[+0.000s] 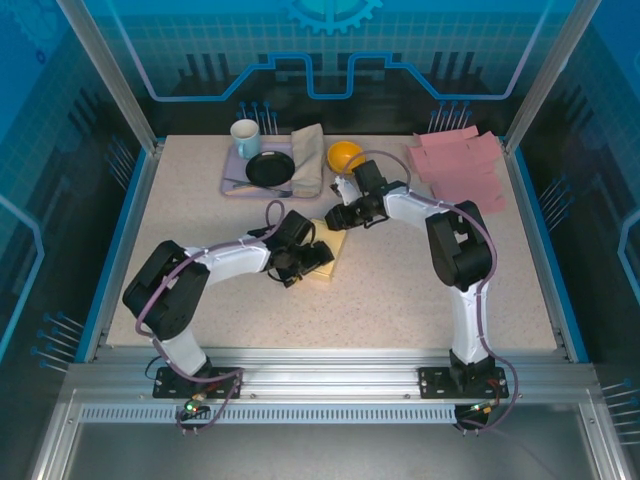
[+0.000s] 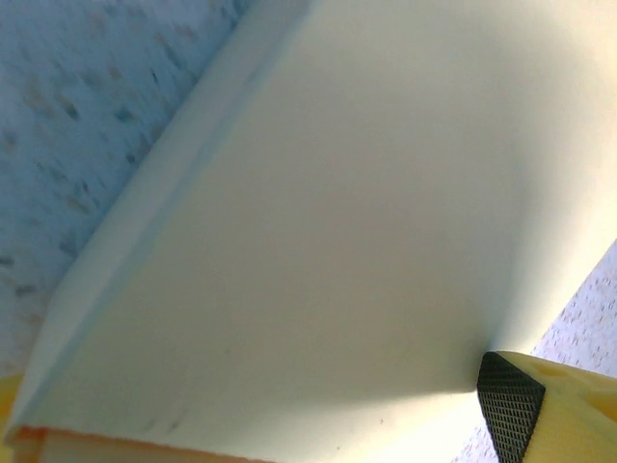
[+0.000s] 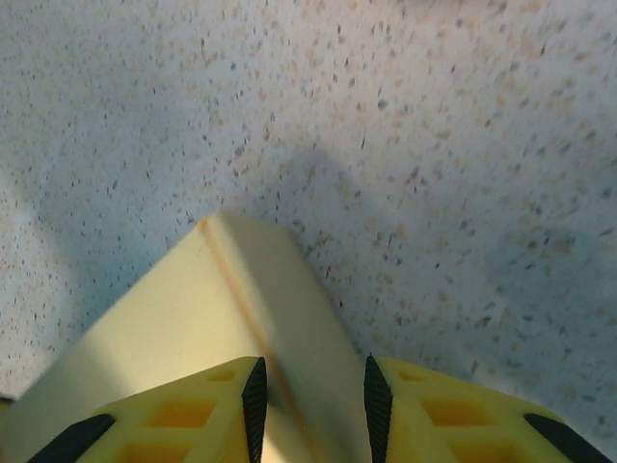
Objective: Fold the paper box
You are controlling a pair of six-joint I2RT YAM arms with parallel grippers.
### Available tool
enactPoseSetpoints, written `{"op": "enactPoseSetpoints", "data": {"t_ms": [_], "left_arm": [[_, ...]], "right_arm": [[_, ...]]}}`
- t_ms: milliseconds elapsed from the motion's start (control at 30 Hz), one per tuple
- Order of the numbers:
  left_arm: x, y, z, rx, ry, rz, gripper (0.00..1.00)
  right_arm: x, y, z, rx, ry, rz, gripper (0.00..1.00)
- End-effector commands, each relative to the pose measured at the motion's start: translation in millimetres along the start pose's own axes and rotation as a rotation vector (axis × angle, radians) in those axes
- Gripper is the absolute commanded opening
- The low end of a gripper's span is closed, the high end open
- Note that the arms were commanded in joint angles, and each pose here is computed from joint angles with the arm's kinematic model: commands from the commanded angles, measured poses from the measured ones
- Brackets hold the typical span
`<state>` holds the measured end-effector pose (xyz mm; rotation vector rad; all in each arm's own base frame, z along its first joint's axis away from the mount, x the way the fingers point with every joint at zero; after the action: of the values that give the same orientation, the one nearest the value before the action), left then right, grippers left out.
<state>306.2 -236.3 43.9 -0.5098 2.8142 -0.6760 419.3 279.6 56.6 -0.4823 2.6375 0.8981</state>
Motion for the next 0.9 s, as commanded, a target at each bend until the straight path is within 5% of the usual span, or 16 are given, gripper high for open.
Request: {"op": "enactPoseSetpoints", "data": {"t_ms": [0,333,867], "left_arm": [[-21,-2,-2,0.009,-0.022,-0.002,0.91],[-80,19,-17,-0.042,-0.099,-0.043,0.90],[-176,66,-40,-0.134,-0.205,-0.053,0.88]], "right_arm": [[19,14,-5,-0.044,0.040,0.002,0.35],[36,39,-3,-0.053,0.014,0.118,0.34],[4,78,31,-0.062,-0.084,0.230,0.34]]}}
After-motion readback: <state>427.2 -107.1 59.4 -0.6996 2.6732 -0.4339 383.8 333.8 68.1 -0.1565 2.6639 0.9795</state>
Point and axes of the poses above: each hand's point on the last joint's axis, 136 mm out from that joint toward the fingers, its own z axis out along the fingers, its own y axis along the line the jaws close on, x = y × z, the point moved 1 cm from there along -z, back along the fingers, and after that the axes turned 7 degrees about z, right-handed, at the moved point
